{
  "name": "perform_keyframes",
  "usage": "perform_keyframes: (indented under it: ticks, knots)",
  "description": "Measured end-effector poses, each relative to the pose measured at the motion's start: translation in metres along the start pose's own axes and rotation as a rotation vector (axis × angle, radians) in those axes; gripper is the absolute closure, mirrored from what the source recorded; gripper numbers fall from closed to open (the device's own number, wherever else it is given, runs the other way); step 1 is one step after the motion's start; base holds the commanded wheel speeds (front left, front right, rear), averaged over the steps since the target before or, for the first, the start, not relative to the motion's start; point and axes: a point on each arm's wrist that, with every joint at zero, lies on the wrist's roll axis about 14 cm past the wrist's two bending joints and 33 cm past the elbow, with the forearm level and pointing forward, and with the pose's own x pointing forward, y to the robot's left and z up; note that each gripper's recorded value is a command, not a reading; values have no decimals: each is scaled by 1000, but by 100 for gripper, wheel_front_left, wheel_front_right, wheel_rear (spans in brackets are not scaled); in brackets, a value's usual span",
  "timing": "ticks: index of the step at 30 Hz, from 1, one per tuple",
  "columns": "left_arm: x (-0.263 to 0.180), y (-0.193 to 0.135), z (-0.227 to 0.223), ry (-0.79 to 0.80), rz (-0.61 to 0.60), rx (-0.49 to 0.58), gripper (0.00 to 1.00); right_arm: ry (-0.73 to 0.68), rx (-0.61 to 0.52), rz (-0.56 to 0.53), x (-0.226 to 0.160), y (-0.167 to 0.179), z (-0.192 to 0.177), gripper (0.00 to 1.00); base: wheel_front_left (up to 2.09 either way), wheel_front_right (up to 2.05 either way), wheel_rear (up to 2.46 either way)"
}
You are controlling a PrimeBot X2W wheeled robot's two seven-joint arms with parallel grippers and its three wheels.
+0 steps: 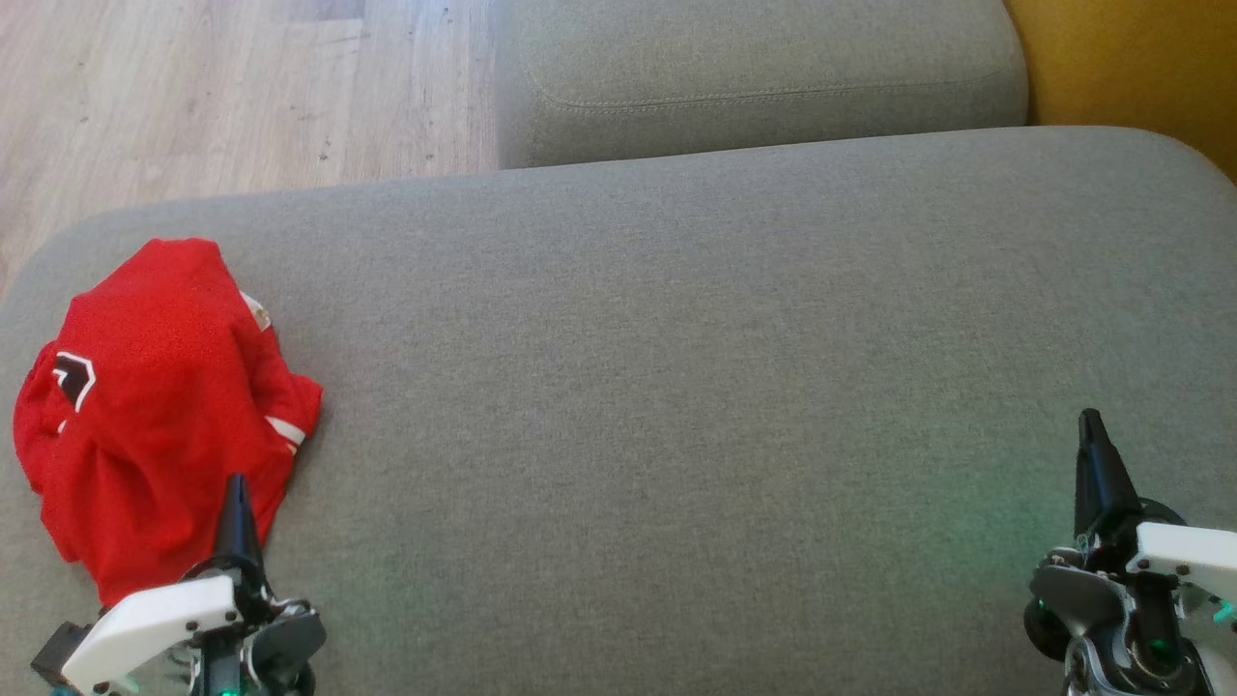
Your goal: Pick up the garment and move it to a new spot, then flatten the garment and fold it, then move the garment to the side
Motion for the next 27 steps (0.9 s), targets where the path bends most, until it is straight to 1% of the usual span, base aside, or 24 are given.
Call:
perform_keyframes:
  ticks: [11,12,18,27]
  knots:
    - [0,0,0,0,0,0,100,0,0,0,0,0,0,100,0,0,0]
    - [0,1,0,0,5,-1,0,0,1,-4,0,-1,0,0,0,0,0]
    - [-20,45,-3,-1,133,-14,0,-6,12,-131,-20,-44,0,0,0,0,0]
    - [-19,39,0,-22,113,-8,0,-11,-17,-121,-19,-41,-1,0,0,0,0]
